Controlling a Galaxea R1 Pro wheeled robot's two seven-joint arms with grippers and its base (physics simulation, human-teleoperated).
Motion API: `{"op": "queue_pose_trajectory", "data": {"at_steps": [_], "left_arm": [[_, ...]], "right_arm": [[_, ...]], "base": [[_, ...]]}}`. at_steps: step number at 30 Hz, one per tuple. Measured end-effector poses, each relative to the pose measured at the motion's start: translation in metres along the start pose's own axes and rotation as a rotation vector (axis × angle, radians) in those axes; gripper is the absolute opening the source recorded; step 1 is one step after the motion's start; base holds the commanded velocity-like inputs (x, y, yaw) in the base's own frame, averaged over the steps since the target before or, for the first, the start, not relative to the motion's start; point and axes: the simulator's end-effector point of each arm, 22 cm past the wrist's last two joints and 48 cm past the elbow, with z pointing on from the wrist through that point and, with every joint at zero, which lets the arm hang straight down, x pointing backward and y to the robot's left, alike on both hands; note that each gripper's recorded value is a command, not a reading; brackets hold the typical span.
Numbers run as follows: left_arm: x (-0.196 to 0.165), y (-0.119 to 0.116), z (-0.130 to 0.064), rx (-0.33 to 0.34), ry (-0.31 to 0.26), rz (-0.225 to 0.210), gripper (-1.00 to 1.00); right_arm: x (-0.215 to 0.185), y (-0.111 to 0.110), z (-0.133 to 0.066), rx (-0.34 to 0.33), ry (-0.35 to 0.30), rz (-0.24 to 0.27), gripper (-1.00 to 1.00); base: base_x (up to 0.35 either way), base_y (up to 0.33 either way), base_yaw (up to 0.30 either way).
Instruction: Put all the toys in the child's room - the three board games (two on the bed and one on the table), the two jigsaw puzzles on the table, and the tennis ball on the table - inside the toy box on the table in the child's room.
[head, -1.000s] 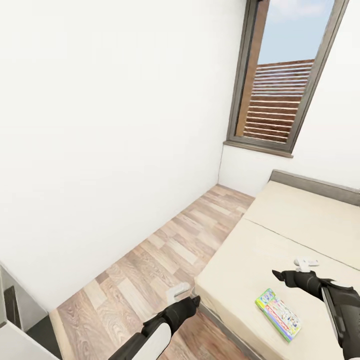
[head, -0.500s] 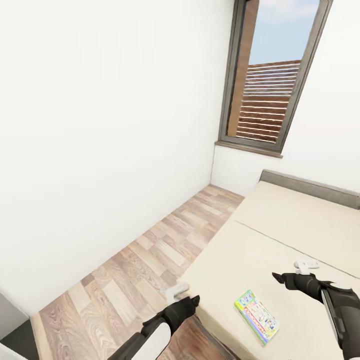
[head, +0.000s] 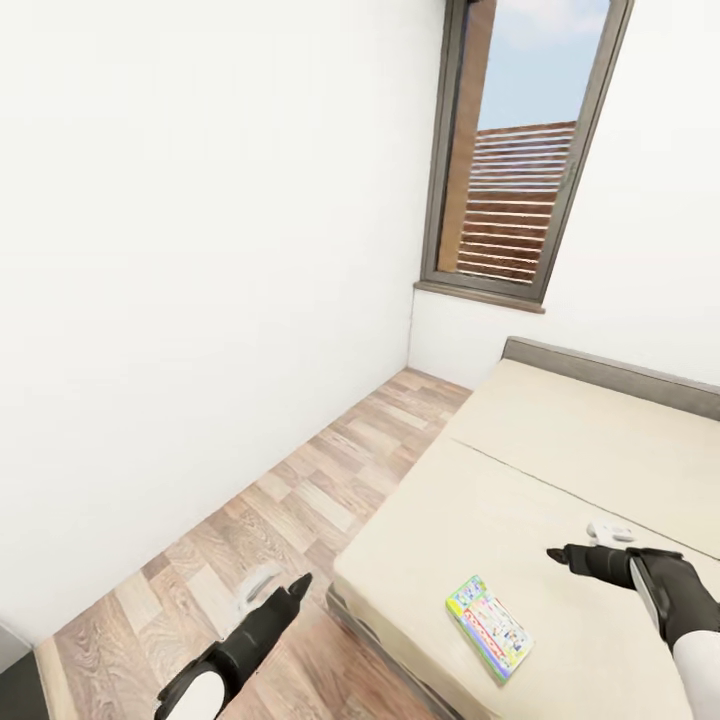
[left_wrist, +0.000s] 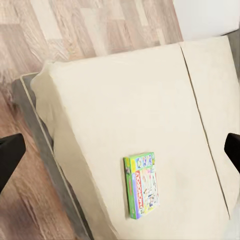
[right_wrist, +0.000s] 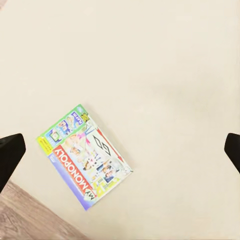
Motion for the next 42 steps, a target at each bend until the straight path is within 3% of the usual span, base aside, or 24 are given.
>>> {"op": "queue_pose_trajectory", "data": {"at_steps": [3,6,8,11,12,16,18,27,42], "left_arm": [[-0.014,0.018,-0.016,-0.01,-0.018,-0.033,1.0],[-0.018,0.033,-0.022,-0.042,-0.011,-0.117,1.0],[-0.01,0.051,-0.024,-0.121,0.022,-0.196,1.0],[0.003,0.053,-0.02,-0.165,0.065,-0.227,1.0],[0.007,0.05,-0.018,-0.171,0.076,-0.223,1.0],[0.024,0.048,0.003,-0.228,0.103,-0.13,1.0],[0.027,0.051,0.009,-0.243,0.109,-0.118,1.0],[0.034,0.063,0.023,-0.276,0.121,-0.099,1.0],[0.03,0.088,0.034,-0.315,0.111,-0.113,1.0]], "right_arm": [[-0.001,-0.001,0.003,-0.003,0.004,0.006,1.0],[0.0,-0.001,0.005,-0.005,0.006,0.008,1.0],[0.0,0.0,0.006,-0.006,0.008,0.006,1.0],[0.002,0.001,0.01,-0.002,0.011,0.001,1.0],[0.004,0.002,0.012,0.001,0.013,-0.001,1.0],[0.001,0.004,0.021,0.003,-0.05,-0.04,1.0],[-0.001,0.004,0.023,0.003,-0.062,-0.046,1.0],[0.0,0.007,0.032,-0.004,-0.075,-0.058,1.0],[0.008,0.007,0.046,-0.003,-0.055,-0.083,1.0]], "base": [[0.0,-0.005,-0.003],[0.0,-0.002,-0.002],[0.0,-0.001,0.0],[0.0,0.0,0.0],[0.0,0.0,0.0],[0.0,0.0,0.0],[0.0,0.0,0.0],[0.0,0.0,0.0],[0.0,0.0,0.0]]}}
